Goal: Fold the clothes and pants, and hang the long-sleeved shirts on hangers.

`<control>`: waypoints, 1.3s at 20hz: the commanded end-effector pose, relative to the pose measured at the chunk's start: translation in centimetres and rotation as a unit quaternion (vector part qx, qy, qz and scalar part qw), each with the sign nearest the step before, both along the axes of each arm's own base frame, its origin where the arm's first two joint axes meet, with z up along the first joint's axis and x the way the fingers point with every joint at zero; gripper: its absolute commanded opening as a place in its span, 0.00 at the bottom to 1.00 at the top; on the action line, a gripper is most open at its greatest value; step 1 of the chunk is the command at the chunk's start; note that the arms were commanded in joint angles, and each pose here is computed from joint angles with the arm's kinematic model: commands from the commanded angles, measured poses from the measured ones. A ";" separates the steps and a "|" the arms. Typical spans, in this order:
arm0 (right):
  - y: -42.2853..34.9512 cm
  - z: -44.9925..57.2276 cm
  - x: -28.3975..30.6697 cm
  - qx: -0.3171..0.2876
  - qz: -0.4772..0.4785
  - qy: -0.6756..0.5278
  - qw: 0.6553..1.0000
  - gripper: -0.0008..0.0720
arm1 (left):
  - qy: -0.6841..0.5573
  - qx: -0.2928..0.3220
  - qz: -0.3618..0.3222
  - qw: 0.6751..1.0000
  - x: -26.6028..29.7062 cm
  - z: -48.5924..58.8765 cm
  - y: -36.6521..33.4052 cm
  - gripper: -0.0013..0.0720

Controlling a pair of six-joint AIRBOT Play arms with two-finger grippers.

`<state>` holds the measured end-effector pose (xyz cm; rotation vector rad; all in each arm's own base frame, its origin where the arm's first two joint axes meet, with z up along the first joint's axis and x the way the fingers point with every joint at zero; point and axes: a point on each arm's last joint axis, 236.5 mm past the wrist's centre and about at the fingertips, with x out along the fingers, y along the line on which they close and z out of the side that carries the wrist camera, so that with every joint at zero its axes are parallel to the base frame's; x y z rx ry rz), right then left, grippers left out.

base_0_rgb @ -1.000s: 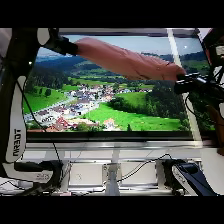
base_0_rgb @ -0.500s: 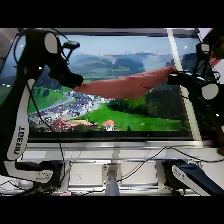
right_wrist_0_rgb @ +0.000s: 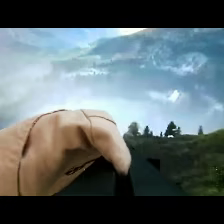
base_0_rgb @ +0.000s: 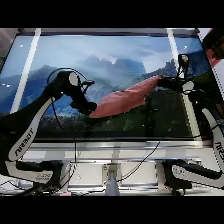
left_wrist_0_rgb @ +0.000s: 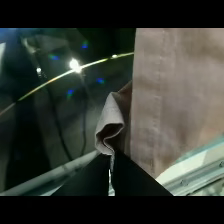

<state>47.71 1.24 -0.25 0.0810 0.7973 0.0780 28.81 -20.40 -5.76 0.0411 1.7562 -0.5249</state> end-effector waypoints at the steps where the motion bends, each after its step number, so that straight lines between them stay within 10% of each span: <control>1: 0.0 -1.4 0.2 0.003 -0.001 0.015 1.000 0.45 | -0.025 -0.045 0.034 0.998 0.6 -1.5 -3.0 0.04; 2: 0.1 -1.1 0.2 0.002 0.002 0.016 1.000 0.80 | -0.028 -0.055 0.047 0.997 0.9 -1.4 -3.5 0.06; 3: 0.2 -0.7 0.1 0.000 0.008 0.023 1.000 0.92 | -0.027 -0.063 0.051 0.996 0.9 -1.2 -3.9 0.25; 5: 0.0 -0.1 -0.8 -0.017 0.029 0.059 0.998 0.84 | -0.023 -0.063 0.060 0.996 1.0 -1.2 -3.9 0.94; 10: -2.3 1.1 -4.4 -0.042 0.049 0.119 0.991 0.32 | -0.052 -0.073 0.082 0.993 2.7 0.0 -3.1 0.96; 26: -4.3 -1.5 -13.7 0.059 -0.073 0.084 0.992 0.30 | -0.284 -0.227 0.061 0.929 10.2 6.8 -11.1 0.96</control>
